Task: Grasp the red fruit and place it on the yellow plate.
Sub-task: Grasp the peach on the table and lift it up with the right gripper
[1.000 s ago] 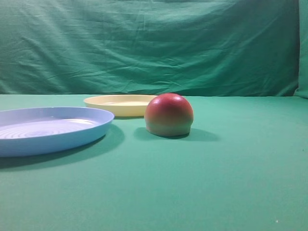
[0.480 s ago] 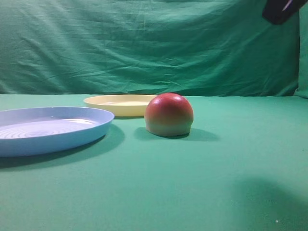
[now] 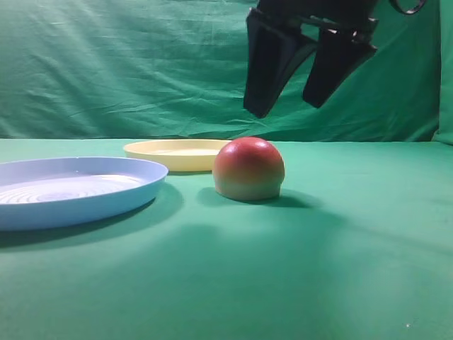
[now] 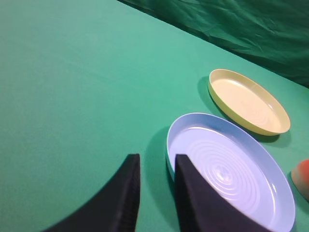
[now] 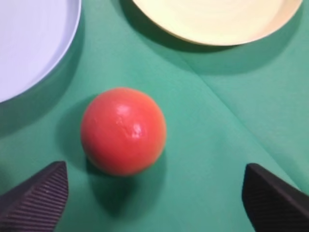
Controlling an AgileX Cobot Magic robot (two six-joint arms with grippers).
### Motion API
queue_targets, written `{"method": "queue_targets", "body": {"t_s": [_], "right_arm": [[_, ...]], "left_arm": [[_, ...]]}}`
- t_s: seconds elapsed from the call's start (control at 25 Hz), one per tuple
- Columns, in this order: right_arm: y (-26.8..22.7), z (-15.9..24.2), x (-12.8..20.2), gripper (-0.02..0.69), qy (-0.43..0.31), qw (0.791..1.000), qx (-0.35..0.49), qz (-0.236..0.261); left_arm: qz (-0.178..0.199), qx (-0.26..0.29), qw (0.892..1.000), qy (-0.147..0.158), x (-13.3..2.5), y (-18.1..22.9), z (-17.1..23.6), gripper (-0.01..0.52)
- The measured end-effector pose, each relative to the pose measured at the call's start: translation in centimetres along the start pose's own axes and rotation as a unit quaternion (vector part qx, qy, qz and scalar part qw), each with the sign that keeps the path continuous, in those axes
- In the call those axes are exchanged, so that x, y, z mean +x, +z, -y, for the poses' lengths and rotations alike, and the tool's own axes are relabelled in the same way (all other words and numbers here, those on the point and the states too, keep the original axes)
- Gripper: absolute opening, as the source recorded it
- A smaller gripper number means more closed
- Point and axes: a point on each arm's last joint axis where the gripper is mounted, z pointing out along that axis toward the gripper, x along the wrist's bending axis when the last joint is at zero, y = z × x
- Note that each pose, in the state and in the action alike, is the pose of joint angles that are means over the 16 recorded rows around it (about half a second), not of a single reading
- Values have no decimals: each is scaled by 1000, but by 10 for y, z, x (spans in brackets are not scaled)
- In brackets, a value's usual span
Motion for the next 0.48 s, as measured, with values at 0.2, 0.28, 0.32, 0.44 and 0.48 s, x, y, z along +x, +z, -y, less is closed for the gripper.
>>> {"method": "queue_targets", "body": {"t_s": [0.2, 0.28, 0.32, 0.44, 0.48], "right_arm": [[17, -3, 1, 597, 7, 1000, 16, -11], [22, -3, 1, 552, 10, 1000, 21, -15], [24, -4, 1, 524, 12, 1000, 22, -17], [27, -4, 2, 437, 14, 999, 25, -20], [28, -5, 3, 408, 14, 999, 25, -20]], "left_arm": [[0, 0, 1000, 0, 0, 0, 0, 157], [0, 0, 1000, 0, 0, 0, 0, 157], [0, 0, 1000, 0, 0, 0, 0, 157], [0, 0, 1000, 0, 0, 0, 0, 157], [0, 0, 1000, 0, 0, 0, 0, 157]]}}
